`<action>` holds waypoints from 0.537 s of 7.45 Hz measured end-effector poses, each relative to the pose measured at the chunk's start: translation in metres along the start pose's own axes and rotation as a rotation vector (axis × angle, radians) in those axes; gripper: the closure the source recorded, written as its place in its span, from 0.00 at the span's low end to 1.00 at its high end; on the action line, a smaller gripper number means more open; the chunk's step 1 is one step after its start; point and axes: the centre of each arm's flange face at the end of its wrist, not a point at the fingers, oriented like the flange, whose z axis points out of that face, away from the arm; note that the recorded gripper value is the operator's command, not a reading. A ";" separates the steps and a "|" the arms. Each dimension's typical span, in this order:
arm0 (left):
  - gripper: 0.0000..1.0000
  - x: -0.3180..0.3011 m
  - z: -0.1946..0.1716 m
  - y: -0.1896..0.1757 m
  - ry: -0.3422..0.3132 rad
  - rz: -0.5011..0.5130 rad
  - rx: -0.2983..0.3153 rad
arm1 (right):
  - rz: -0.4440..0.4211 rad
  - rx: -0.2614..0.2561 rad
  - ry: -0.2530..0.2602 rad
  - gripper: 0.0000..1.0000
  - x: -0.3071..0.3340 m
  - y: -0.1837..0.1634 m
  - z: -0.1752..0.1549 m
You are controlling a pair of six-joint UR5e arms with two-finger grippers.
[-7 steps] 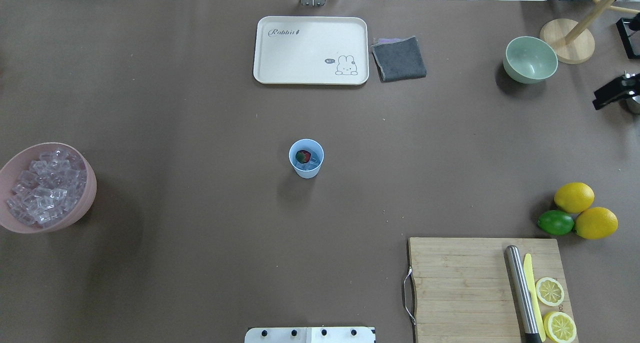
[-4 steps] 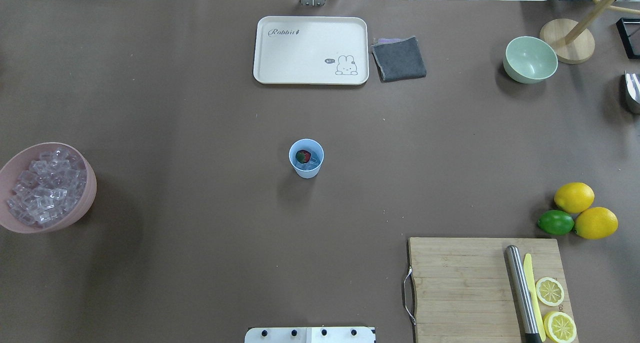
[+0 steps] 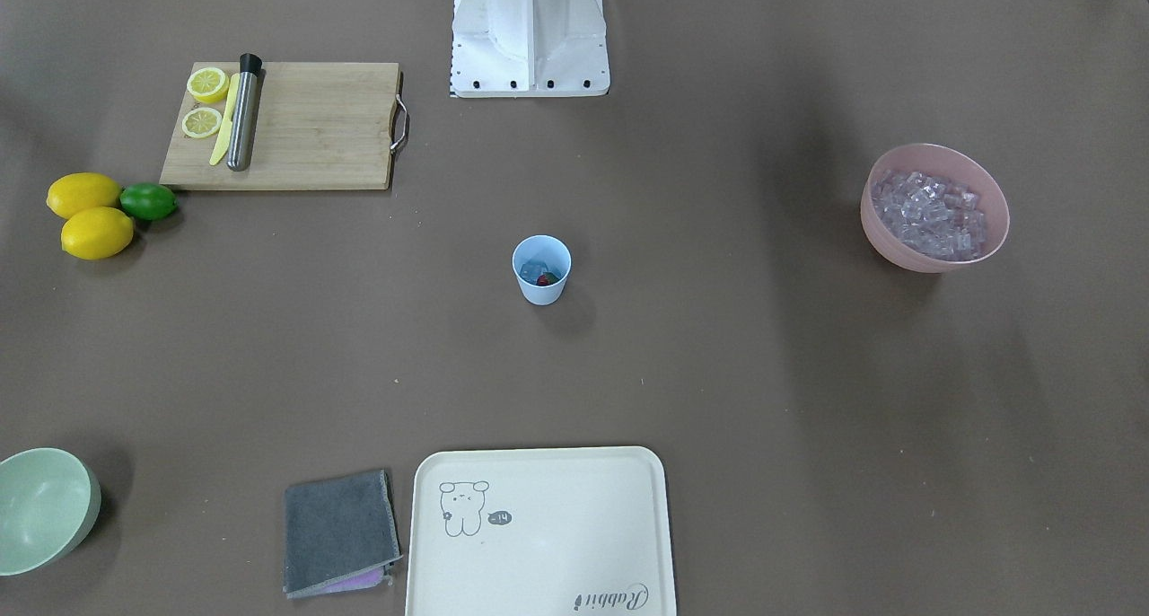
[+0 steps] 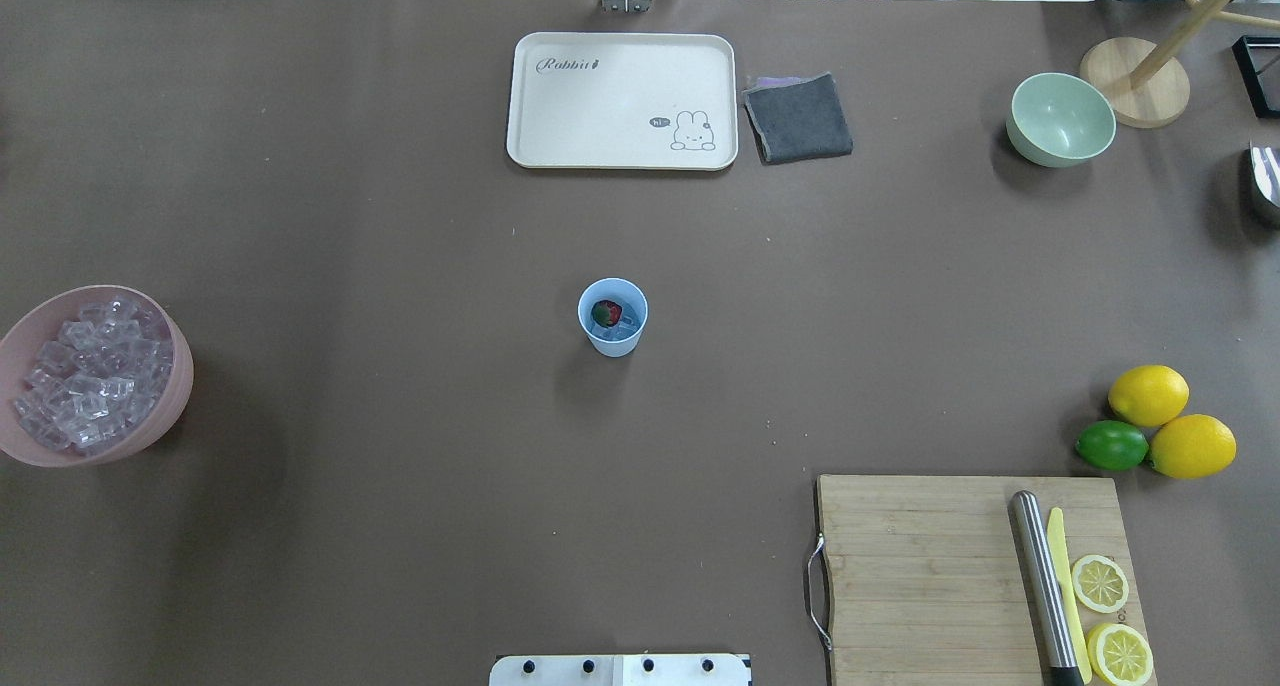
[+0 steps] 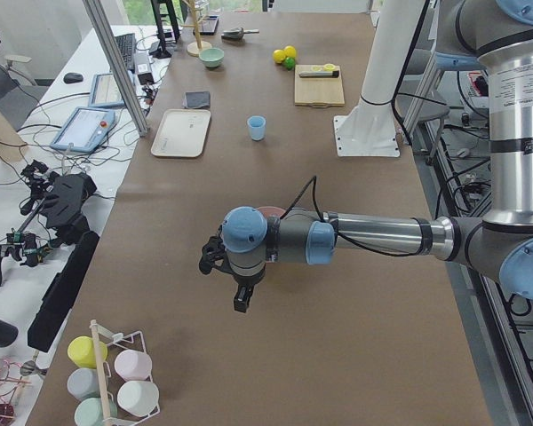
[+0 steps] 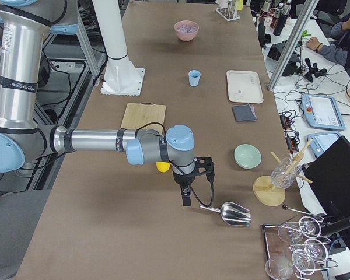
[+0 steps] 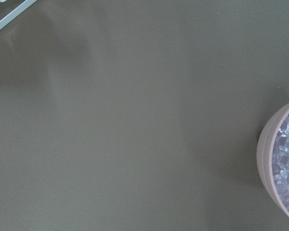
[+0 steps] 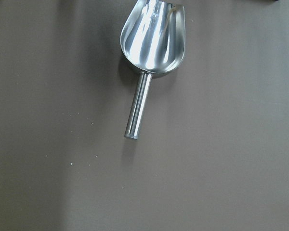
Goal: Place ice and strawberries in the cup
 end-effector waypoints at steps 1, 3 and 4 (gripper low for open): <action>0.01 -0.001 0.002 0.004 0.000 -0.003 -0.003 | 0.032 -0.043 -0.010 0.00 -0.002 -0.008 -0.005; 0.01 -0.003 0.004 0.009 0.002 -0.010 -0.010 | 0.112 -0.129 -0.031 0.00 -0.004 -0.015 -0.018; 0.01 -0.004 0.006 0.012 0.002 -0.014 -0.013 | 0.146 -0.142 -0.059 0.00 -0.001 -0.013 -0.021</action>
